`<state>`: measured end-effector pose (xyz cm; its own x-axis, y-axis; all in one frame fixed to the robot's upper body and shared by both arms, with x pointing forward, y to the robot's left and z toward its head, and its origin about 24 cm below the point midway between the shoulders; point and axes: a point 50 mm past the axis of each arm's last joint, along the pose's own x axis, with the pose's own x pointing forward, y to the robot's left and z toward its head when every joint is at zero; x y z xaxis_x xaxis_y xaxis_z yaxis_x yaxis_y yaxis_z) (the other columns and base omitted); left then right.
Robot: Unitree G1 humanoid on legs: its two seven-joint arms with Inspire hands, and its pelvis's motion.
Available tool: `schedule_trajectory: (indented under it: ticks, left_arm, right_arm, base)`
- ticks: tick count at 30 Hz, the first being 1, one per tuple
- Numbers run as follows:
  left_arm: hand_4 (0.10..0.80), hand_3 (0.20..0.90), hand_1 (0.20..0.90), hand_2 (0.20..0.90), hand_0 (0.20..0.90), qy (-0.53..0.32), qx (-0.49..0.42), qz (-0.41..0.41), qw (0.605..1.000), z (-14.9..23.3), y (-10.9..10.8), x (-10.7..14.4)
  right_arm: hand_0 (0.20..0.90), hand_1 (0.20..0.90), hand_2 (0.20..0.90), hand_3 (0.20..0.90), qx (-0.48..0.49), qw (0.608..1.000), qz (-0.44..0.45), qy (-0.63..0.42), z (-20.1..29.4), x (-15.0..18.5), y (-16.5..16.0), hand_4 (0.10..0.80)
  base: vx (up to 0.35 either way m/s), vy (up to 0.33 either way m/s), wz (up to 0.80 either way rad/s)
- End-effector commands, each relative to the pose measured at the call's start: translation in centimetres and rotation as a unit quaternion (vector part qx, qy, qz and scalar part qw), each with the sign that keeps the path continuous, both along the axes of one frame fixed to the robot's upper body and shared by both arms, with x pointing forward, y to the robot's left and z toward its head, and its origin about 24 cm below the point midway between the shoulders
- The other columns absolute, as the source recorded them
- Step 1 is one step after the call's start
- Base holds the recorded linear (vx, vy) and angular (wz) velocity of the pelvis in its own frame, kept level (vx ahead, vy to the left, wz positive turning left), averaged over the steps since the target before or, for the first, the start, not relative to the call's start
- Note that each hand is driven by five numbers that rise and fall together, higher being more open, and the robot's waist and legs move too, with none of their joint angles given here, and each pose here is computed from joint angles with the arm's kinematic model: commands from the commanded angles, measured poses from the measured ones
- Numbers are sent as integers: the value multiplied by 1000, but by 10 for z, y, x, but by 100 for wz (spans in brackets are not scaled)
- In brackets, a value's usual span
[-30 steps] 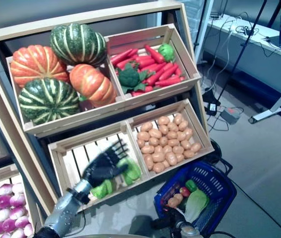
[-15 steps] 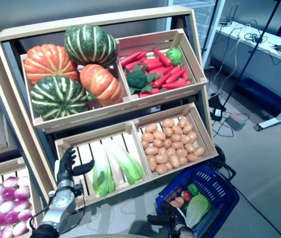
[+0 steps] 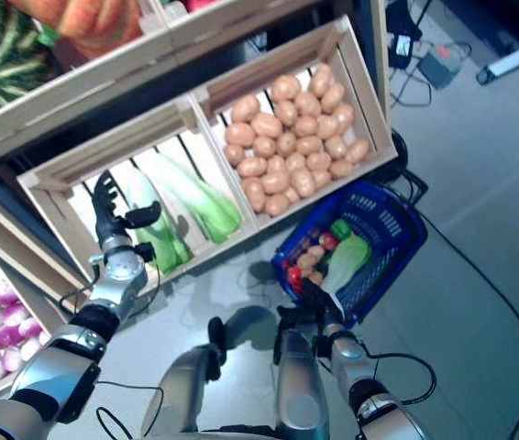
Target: Put vegetables into the basket
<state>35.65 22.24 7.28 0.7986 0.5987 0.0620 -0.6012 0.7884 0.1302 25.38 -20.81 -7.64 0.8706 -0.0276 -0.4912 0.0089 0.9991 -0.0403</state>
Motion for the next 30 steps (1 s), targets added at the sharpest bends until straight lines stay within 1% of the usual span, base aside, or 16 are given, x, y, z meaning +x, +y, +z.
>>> schedule_trajectory:
  ticks: [1, 6, 8, 11, 18, 21, 22, 24, 28, 30]
  left_arm:
    - [800, 900, 900, 900, 900, -98, 25, 71, 992, 51, 29, 9]
    - [800, 900, 900, 900, 900, -119, 38, 123, 985, 65, 44, 6]
    - [800, 900, 900, 900, 900, -128, 62, 139, 980, 74, 48, 7]
    - [800, 900, 900, 900, 900, -136, 75, 173, 973, 84, 56, 5]
    - [800, 900, 900, 900, 900, -157, 87, 215, 960, 112, 74, 4]
    - [800, 900, 900, 900, 900, -157, 87, 238, 954, 125, 84, 4]
    - [800, 900, 900, 900, 900, -157, 83, 252, 951, 132, 90, 4]
    - [800, 900, 900, 900, 900, -156, 82, 260, 949, 136, 93, 3]
    - [800, 900, 900, 900, 900, -144, 76, 279, 946, 152, 109, 1]
    - [800, 900, 900, 900, 900, -140, 59, 281, 948, 158, 115, 0]
  right_arm:
    - [900, 900, 900, 900, -7, 998, 3, -66, 14, 5, 2, 800]
    - [900, 900, 900, 900, -21, 996, -6, -85, 23, 10, 2, 800]
    - [900, 900, 900, 900, -26, 995, -17, -91, 25, 10, -1, 800]
    - [900, 900, 900, 900, -38, 994, -33, -98, 29, 11, -8, 800]
    - [900, 900, 900, 900, -54, 992, -45, -104, 33, 10, -19, 800]
    - [900, 900, 900, 900, -58, 992, -46, -103, 34, 9, -22, 800]
    - [900, 900, 900, 900, -61, 992, -50, -100, 33, 7, -26, 800]
    - [900, 900, 900, 900, -62, 992, -53, -97, 32, 6, -29, 800]
    - [900, 900, 900, 900, -69, 992, -57, -94, 33, 4, -37, 800]
    - [900, 900, 900, 900, -76, 991, -57, -99, 35, 5, -39, 800]
  base:
    - [-14, 5, -8]
    - [-5, -4, -6]
    - [0, 0, 0]
    - [12, 25, -10]
    - [6, 34, -9]
    - [6, 43, -6]
    - [22, 51, -10]
    - [26, 49, -4]
    - [45, 84, -2]
    - [37, 102, 0]
